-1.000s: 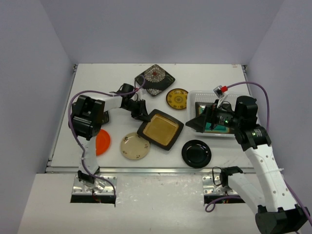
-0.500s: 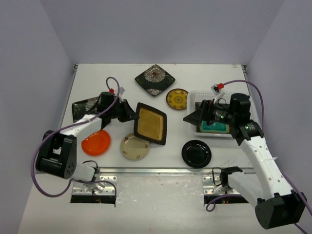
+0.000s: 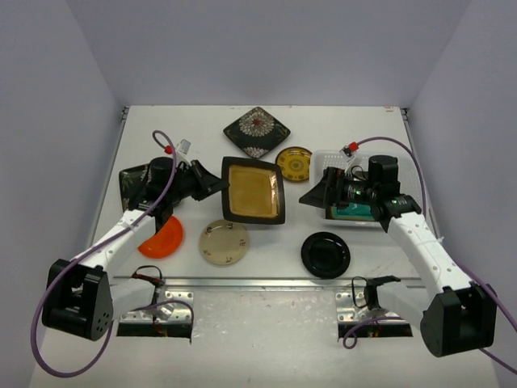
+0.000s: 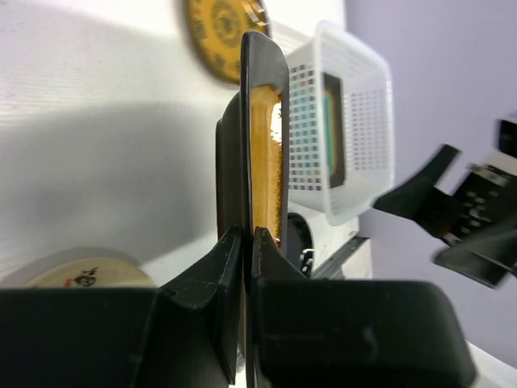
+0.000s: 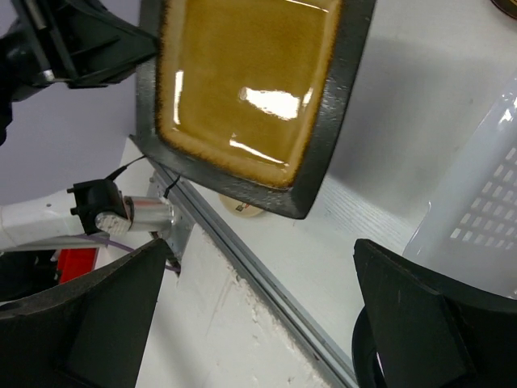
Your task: Place the plates into the plastic bin on the countertop
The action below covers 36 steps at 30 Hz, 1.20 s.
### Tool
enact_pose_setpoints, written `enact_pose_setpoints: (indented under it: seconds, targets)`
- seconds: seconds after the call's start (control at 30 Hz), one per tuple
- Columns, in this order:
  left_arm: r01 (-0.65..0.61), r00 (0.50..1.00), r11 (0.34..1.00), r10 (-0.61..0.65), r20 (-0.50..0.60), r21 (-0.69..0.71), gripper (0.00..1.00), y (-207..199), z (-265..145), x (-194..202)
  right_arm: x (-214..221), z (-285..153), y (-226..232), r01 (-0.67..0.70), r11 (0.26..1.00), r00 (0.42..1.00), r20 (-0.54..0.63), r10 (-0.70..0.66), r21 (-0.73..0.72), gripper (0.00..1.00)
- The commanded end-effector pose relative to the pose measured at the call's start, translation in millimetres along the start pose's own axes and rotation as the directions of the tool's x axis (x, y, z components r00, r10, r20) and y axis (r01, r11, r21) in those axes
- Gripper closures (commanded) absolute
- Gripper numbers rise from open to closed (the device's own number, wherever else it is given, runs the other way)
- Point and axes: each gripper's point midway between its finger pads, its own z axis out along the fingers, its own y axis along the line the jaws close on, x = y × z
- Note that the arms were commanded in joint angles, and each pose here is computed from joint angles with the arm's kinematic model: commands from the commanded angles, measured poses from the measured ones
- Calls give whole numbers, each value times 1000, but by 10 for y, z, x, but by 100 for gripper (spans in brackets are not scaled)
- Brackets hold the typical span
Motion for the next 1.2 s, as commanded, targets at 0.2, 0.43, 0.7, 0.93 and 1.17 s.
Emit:
enact_pose_setpoints:
  seconds: [0.2, 0.43, 0.7, 0.93, 1.17]
  targets:
    - [-61, 995, 872, 13, 101, 486, 100, -1354, -619, -243, -182, 216, 65, -20, 994, 1000, -20, 18, -108, 9]
    - [-26, 999, 838, 0, 47, 545, 100, -1505, -600, -137, -287, 239, 360, -24, 960, 1000, -16, 21, -280, 25]
    - [-1, 1000, 822, 0, 2, 569, 100, -1514, -548, -37, -349, 245, 427, 2, 945, 1000, -4, -3, -327, 65]
    - [-31, 999, 887, 38, -5, 462, 62, -1291, -351, -27, -484, 141, 370, 51, 976, 999, 16, -48, -211, 100]
    - [-206, 969, 978, 208, 135, -28, 0, -648, -333, -391, -913, -460, -290, 30, 963, 997, 56, -47, 268, 100]
